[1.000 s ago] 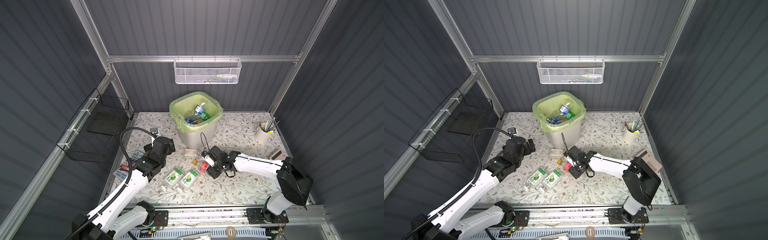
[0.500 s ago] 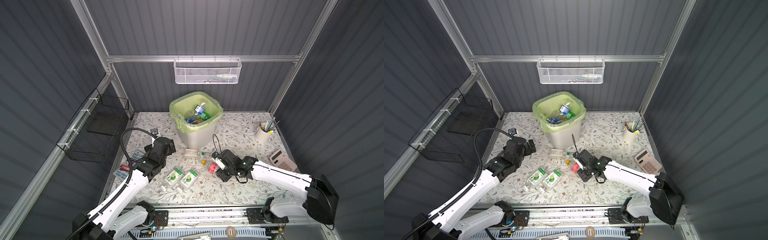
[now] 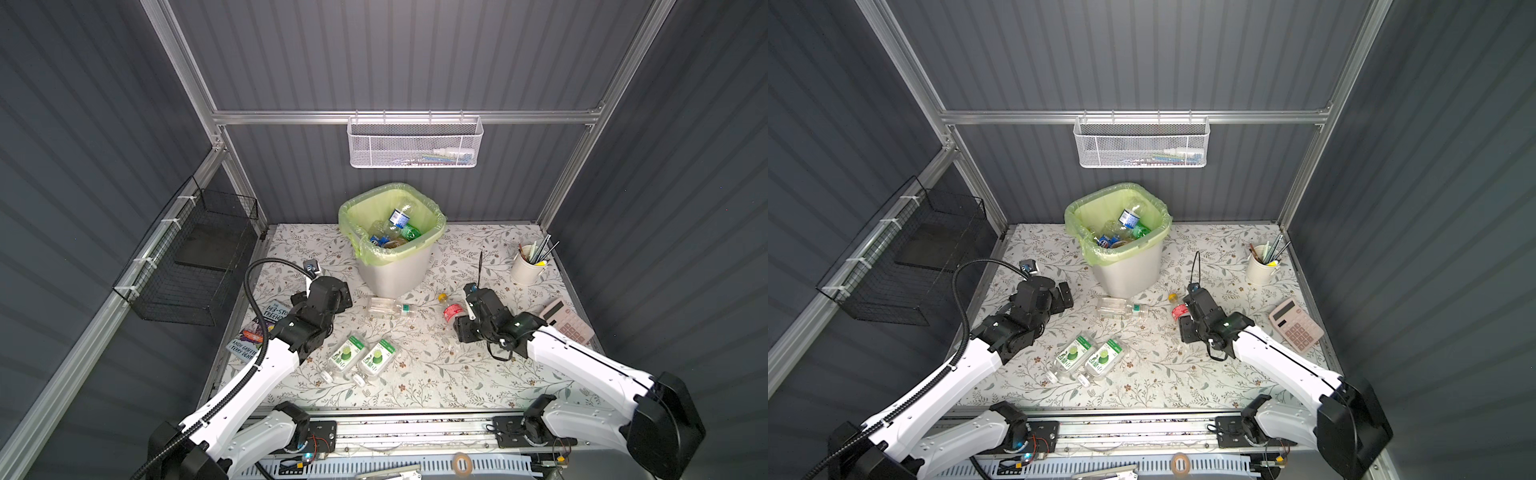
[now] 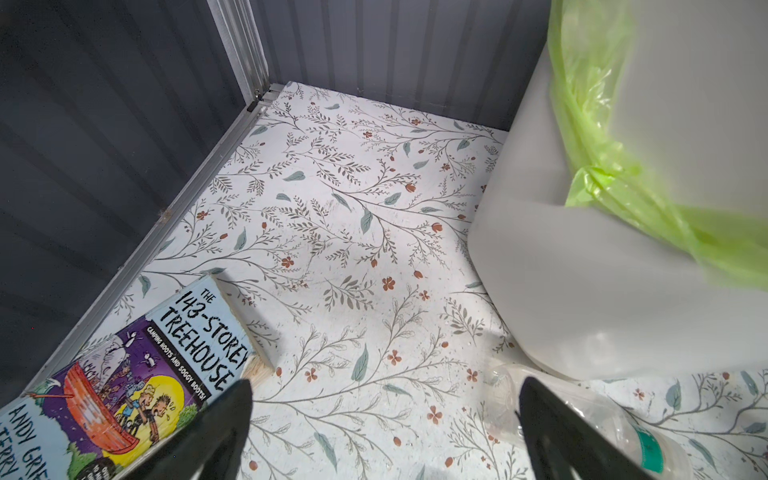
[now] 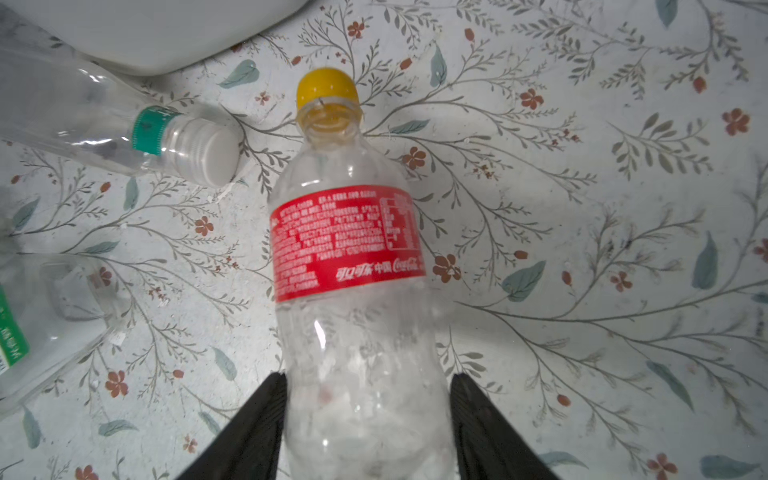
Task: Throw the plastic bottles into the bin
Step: 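Close the right gripper on the red-label bottle and lift it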
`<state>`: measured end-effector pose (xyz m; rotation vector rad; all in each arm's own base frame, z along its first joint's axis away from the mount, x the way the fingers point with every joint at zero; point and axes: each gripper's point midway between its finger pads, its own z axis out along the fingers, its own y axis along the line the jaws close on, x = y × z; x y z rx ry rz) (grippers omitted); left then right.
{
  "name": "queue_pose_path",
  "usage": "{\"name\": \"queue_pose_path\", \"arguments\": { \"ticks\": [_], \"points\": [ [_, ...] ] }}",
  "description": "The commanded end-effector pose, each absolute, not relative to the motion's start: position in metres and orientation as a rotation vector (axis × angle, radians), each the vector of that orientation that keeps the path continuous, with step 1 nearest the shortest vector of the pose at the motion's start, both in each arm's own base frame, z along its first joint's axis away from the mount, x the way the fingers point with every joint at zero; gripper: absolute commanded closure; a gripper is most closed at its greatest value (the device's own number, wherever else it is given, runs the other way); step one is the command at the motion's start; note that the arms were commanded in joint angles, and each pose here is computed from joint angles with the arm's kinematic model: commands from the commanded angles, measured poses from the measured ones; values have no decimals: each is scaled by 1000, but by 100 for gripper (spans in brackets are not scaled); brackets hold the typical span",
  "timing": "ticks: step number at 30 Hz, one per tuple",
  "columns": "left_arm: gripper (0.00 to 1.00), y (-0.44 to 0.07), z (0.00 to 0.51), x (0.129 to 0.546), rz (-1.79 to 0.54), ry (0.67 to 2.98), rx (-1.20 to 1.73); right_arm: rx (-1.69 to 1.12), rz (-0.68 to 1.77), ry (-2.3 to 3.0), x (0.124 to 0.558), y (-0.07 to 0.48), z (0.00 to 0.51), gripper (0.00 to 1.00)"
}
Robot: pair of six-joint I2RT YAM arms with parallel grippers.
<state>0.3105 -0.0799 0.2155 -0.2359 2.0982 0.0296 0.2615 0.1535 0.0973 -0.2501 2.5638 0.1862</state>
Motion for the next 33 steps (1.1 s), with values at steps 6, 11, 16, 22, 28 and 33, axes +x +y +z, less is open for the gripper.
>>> {"name": "queue_pose_path", "arguments": {
  "ticks": [6, 11, 16, 22, 28, 33],
  "points": [
    [0, -74, 219, 307, 26, 2081, -260, -179, 105, 2691, 263, 147, 72, 31],
    [0, -73, 219, 306, 30, 2081, -259, -197, 77, 2672, 266, 144, 81, 11],
    [0, -75, 218, 307, 22, 2081, -260, -233, 64, 2656, 273, 146, 87, 3],
    [0, -74, 219, 307, 31, 2079, -255, -323, 45, 2754, 279, 155, 65, 4],
    [0, -71, 218, 305, 47, 2080, -260, -415, -32, 2812, 286, 157, 54, 11],
    [0, -68, 217, 304, 58, 2077, -265, -450, -50, 2851, 283, 156, 44, 26]
  ]
}}
